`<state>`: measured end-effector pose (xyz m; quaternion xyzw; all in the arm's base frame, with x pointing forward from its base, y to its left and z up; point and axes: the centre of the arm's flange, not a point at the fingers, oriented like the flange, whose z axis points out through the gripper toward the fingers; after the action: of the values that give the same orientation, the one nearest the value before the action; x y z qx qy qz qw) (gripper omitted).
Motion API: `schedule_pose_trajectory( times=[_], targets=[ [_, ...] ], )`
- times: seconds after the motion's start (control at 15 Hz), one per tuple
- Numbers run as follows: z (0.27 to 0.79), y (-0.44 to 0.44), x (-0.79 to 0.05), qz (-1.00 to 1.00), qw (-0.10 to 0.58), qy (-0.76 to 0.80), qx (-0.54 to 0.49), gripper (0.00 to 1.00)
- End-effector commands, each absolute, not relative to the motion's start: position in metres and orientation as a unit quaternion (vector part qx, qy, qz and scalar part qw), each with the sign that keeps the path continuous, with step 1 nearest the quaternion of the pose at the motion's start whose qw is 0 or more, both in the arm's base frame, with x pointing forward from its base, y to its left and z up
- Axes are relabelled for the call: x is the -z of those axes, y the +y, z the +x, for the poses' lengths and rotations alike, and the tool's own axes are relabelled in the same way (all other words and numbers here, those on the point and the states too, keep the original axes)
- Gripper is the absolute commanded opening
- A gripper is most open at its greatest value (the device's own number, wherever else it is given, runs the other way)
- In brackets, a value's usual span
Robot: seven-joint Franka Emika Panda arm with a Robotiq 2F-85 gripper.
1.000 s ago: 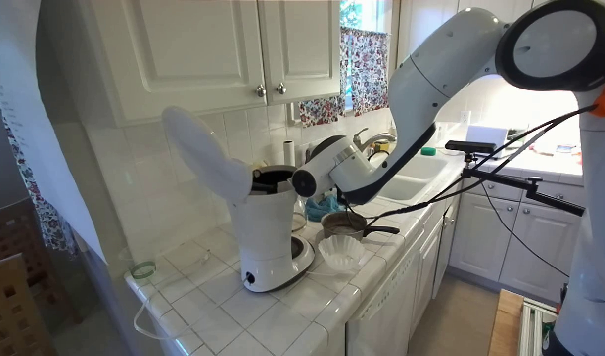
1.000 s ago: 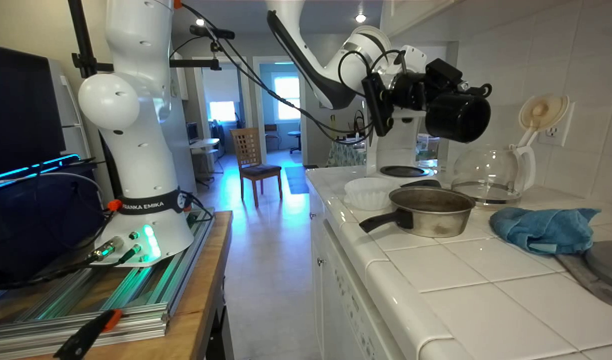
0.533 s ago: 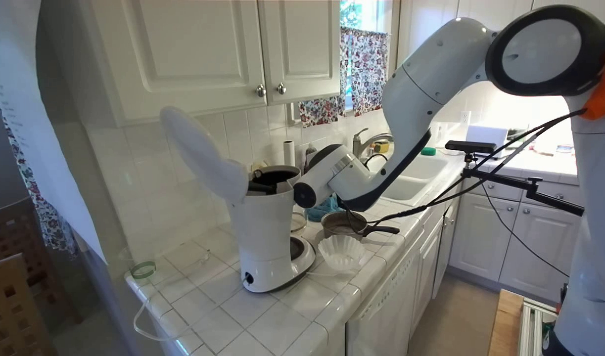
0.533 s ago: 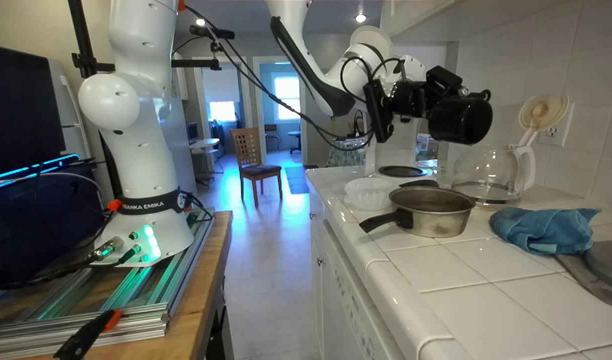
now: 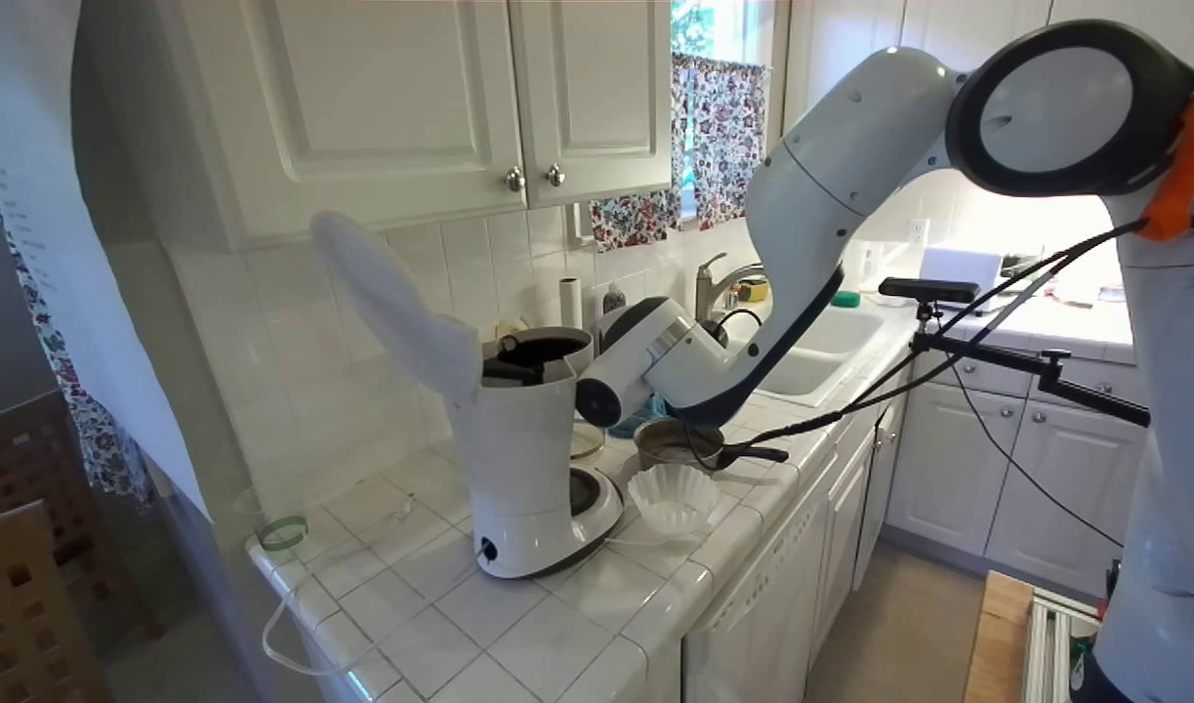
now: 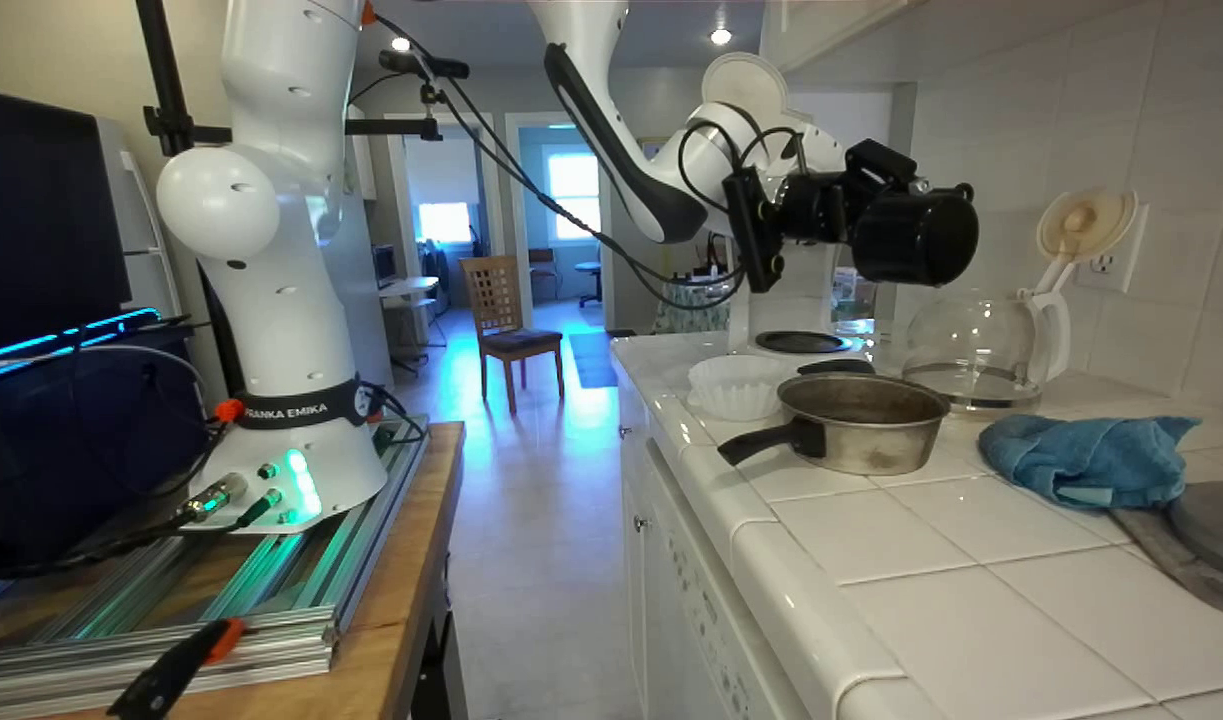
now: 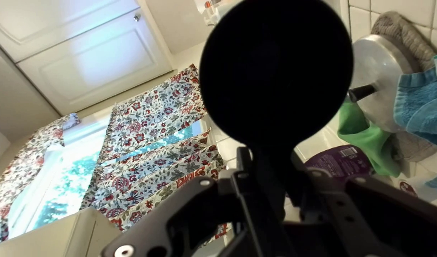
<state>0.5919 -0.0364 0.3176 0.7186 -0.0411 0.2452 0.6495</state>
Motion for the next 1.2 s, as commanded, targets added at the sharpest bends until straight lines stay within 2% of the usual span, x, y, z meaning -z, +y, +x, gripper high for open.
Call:
schedule_pose_trajectory(
  times=[0.0, 0.47, 1.13],
  targets=[
    [0.5957, -0.0276, -0.3172, 0.695, 0.671, -0.043, -0.253, 0.06],
    [0.5943, -0.0253, -0.3163, 0.666, 0.703, -0.043, -0.246, 0.06],
    [0.5969, -0.0245, -0.3137, 0.654, 0.714, -0.04, -0.247, 0.06]
  ],
)
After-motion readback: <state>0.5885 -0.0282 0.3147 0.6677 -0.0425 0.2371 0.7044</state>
